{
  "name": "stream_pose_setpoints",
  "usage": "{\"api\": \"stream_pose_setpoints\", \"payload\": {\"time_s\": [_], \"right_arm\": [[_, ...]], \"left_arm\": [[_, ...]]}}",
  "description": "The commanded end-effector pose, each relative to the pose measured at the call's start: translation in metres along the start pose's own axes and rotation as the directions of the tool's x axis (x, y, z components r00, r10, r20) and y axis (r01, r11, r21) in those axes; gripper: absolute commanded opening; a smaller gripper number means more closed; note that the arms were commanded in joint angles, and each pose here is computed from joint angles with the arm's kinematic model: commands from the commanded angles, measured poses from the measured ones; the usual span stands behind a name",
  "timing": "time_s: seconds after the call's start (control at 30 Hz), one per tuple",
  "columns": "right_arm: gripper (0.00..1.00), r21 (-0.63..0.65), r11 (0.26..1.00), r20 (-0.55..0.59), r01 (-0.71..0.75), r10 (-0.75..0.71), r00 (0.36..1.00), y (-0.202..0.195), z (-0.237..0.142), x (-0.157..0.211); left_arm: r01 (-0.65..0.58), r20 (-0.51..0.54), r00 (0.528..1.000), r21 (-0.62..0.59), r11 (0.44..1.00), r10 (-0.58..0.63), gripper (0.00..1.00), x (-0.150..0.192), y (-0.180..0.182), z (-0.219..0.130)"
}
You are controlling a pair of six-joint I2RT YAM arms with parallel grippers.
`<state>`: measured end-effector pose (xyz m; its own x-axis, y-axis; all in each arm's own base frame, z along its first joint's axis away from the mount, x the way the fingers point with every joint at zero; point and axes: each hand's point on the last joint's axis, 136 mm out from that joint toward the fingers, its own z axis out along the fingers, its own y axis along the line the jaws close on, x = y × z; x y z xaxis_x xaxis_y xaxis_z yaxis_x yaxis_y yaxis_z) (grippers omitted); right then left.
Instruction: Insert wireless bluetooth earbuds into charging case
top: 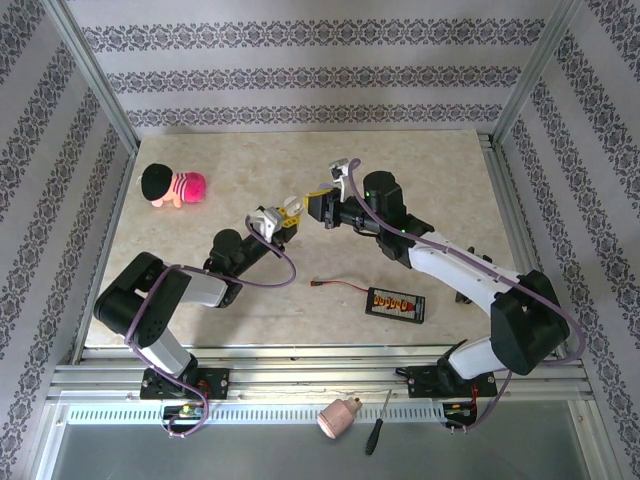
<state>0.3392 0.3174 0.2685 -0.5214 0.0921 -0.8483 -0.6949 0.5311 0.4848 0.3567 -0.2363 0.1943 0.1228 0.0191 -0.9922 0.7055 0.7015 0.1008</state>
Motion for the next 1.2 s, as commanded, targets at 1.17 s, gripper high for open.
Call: {"api": "stream_pose_setpoints", "payload": {"time_s": [1.17], "right_arm": [[0.20, 0.046, 0.998, -0.005, 0.039, -0.039, 0.999, -0.020, 0.028, 0.022]], "left_arm": [[0.012, 0.144, 0.990, -0.031, 0.999, -0.008, 0.11, -0.050, 0.003, 0.013]]}}
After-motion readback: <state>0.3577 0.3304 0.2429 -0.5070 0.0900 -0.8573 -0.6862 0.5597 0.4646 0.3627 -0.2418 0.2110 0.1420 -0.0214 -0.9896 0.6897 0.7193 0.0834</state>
